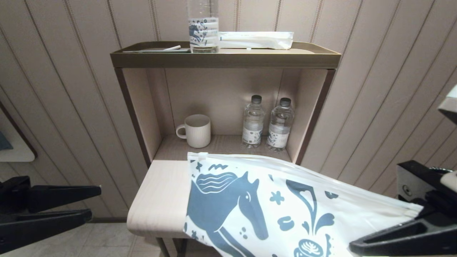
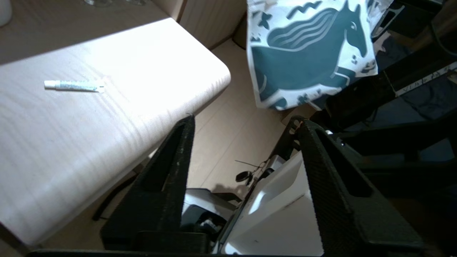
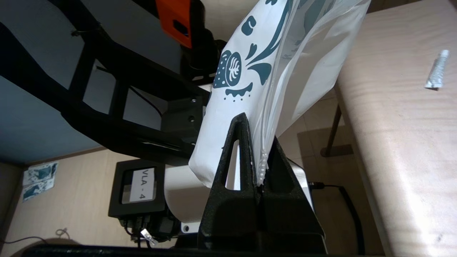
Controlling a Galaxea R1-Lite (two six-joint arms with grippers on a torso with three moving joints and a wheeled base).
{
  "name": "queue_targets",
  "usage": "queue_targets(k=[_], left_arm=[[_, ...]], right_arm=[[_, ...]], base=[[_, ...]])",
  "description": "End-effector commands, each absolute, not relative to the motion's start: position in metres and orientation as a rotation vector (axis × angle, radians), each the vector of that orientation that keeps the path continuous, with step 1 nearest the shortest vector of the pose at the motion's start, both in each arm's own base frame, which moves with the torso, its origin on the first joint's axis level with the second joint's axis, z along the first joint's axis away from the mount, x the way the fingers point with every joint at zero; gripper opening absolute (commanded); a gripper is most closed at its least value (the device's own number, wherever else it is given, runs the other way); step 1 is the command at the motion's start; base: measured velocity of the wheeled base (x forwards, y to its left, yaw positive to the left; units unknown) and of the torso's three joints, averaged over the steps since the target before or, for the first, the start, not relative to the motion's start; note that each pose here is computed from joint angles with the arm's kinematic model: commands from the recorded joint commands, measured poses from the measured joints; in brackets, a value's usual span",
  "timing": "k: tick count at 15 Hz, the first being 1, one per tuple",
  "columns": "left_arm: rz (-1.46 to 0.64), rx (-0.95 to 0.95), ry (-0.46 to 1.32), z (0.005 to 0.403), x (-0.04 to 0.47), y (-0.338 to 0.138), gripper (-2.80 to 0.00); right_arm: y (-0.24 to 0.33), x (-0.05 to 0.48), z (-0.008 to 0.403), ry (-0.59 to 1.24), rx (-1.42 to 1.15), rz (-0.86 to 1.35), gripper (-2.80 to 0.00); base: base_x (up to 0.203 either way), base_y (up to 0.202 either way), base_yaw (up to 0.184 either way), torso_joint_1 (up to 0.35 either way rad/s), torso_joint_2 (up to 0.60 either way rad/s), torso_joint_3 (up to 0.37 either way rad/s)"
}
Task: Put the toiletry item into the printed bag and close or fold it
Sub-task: Hand it to the other hand
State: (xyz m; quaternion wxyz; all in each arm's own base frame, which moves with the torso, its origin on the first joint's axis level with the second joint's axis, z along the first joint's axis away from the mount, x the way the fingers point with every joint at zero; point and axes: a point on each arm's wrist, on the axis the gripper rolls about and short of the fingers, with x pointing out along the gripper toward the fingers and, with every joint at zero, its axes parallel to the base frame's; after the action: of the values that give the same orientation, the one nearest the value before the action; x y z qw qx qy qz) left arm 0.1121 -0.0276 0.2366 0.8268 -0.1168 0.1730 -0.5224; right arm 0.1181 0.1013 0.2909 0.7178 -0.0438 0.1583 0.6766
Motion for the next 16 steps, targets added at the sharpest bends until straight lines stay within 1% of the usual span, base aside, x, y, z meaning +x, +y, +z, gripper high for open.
queue_targets(k=[1,6,7,10,16], left_arm=[[-1.129,-0.257,0.377,0.231,0.117,-0.028,0.00],[-1.196,-0.264,0.376,0.232,0.128,-0.031,0.00],[-1.250,-0.270,0.376,0.231,0.132,-0.033,0.00],[-1.332,-0.274,0.391,0.229,0.136,-0.040,0.00],[-1.395,-0.274,0.384,0.232,0.133,-0.042,0.00]], right_arm=[[0.113,0.120,0.290,0.372,-0.099,1.557,-2.80],[0.155,0.118,0.294,0.386,-0.126,1.727,-2.80],[0.161,0.118,0.297,0.372,-0.130,1.744,-2.80],[0.168,0.121,0.299,0.369,-0.130,1.758,-2.80],[0.184,0.124,0.296,0.350,-0.135,1.798,-2.80]], base=[[0.000,0.000,0.000,0.000,0.00,0.000],[0.000,0.000,0.000,0.000,0.00,0.000],[0.000,0.000,0.000,0.000,0.00,0.000],[0.000,0.000,0.000,0.000,0.00,0.000],[0.000,0.000,0.000,0.000,0.00,0.000]])
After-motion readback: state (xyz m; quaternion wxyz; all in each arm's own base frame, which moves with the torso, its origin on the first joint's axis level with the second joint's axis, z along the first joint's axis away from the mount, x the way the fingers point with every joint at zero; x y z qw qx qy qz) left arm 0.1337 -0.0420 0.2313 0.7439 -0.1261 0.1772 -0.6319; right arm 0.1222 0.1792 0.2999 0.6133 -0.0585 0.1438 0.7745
